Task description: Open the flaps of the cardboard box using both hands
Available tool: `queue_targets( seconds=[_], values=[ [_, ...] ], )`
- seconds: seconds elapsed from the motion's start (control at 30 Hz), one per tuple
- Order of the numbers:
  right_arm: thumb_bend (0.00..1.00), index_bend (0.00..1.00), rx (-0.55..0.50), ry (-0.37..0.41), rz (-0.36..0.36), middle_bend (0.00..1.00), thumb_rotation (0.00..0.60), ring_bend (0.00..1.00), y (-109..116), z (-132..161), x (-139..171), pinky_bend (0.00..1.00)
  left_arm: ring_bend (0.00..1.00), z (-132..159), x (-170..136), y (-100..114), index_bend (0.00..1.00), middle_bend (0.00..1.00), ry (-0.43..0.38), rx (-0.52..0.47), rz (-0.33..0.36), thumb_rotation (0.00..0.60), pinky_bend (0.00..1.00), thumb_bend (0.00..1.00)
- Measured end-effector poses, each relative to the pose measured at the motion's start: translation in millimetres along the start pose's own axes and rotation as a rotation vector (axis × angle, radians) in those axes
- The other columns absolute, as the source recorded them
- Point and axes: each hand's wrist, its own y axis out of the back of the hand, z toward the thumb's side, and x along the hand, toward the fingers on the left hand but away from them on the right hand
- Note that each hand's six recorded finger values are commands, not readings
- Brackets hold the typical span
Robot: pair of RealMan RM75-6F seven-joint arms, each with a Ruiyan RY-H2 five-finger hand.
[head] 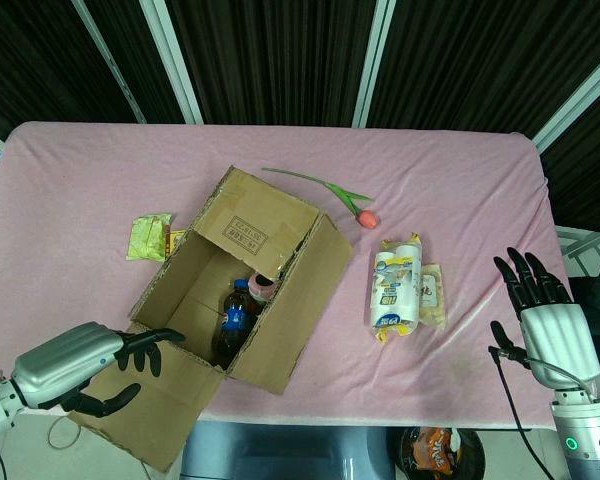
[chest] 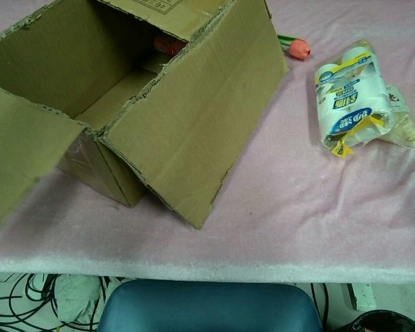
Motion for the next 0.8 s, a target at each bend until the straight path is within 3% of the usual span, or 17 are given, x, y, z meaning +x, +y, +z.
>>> queue_targets(
  seconds=[0.2, 0.3, 0.47, 0.63, 0.8],
  values=[
    [0.39, 0.00, -0.002, 0.003, 0.000, 0.00, 0.600, 0.00, -0.5, 0.5, 0.7, 0.22, 0.14, -16.9, -9.6, 6.3, 0.08, 0.16, 0.034, 0.033, 0.098, 0.600, 0.22, 0.32],
    [0.39, 0.00, 0.004, 0.006, 0.006, 0.00, 0.600, 0.00, -1.9, 0.9, 0.6, 0.22, 0.07, -28.1, -13.2, 7.4, 0.03, 0.07, 0.051, 0.105, 0.178, 0.600, 0.14, 0.29],
    [0.39, 0.00, 0.001, 0.019, 0.022, 0.00, 0.600, 0.00, -6.6, 4.7, 1.6, 0.22, 0.01, -52.9, -18.4, 1.0, 0.00, 0.01, 0.094, 0.311, 0.359, 0.600, 0.07, 0.27],
    [0.39, 0.00, -0.056, 0.034, 0.048, 0.00, 0.600, 0.00, -9.8, 12.6, 1.5, 0.22, 0.00, -98.8, -24.7, -28.4, 0.00, 0.00, 0.230, 0.403, 0.586, 0.600, 0.07, 0.27],
    [0.39, 0.00, -0.155, 0.081, 0.074, 0.00, 0.600, 0.00, -7.3, 31.9, -6.8, 0.22, 0.00, -149.2, -42.0, -66.3, 0.00, 0.00, 0.404, 0.405, 0.719, 0.600, 0.06, 0.27]
  ],
)
